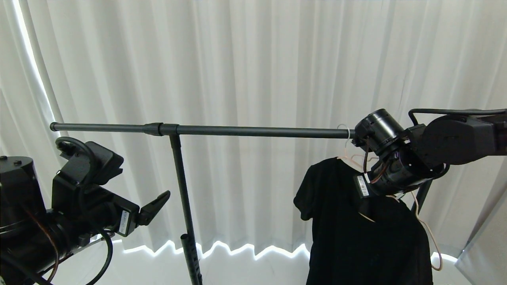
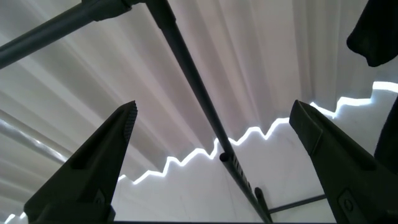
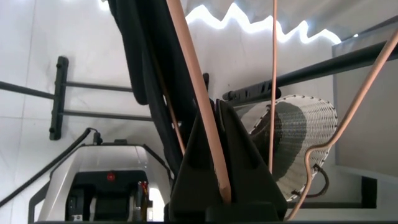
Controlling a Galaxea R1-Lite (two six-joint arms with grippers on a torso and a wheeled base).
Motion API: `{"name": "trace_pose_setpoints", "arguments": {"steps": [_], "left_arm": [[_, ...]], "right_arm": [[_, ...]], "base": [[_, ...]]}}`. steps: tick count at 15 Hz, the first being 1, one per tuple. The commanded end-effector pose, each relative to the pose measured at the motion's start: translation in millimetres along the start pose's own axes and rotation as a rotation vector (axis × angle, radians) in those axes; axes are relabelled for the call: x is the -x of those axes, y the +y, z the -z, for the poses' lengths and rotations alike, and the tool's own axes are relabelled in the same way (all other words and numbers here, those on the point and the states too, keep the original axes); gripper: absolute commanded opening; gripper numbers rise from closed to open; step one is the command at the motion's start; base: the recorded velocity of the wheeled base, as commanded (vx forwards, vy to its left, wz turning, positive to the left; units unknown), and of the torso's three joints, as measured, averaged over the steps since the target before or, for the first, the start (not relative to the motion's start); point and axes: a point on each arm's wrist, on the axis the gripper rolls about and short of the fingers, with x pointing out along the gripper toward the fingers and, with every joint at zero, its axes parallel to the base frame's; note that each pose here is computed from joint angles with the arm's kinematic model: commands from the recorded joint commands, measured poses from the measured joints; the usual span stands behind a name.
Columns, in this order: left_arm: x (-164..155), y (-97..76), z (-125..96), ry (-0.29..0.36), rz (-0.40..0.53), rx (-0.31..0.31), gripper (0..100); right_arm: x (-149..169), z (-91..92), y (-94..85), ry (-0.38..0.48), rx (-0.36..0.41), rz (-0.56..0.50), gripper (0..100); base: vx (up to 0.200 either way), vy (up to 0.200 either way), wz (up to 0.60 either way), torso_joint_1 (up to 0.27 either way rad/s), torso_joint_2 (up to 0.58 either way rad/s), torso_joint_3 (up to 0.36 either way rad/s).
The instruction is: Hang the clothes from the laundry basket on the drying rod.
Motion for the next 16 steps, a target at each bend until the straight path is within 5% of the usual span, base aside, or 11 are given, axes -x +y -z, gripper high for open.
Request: {"name": "trace_pose_setpoints", "arguments": {"steps": [1,2,7,12,16], "left_arm": [[0,-0.3,1,0.002,0.001,0.001,100],[0,-0.4,1,0.003,0.001,0.001,100],[-1,-0.4,1,0.005,0.002,0.001,100],[-3,6.6,5,0.031,-0.033,0.018,100],[-6,25.1,15,0.087,-0.126,0.047,100]], "right_arm": [[1,-0.4,0.1,-0.003,-0.002,-0.002,0],[1,-0.7,0.1,-0.004,-0.004,-0.003,100],[11,-3.0,-3.2,-0.032,-0.021,-0.013,100],[92,1.5,-33.9,-0.206,-0.077,-0.145,100],[142,29.4,-81.4,-0.303,0.117,-0.03,100]], "base": [[0.0,0.0,0.0,0.0,0.0,0.0],[0.0,0.0,0.0,0.0,0.0,0.0],[0.0,0.0,0.0,0.0,0.0,0.0],[0.0,0.0,0.0,0.0,0.0,0.0],[0.0,0.0,0.0,0.0,0.0,0.0]]}}
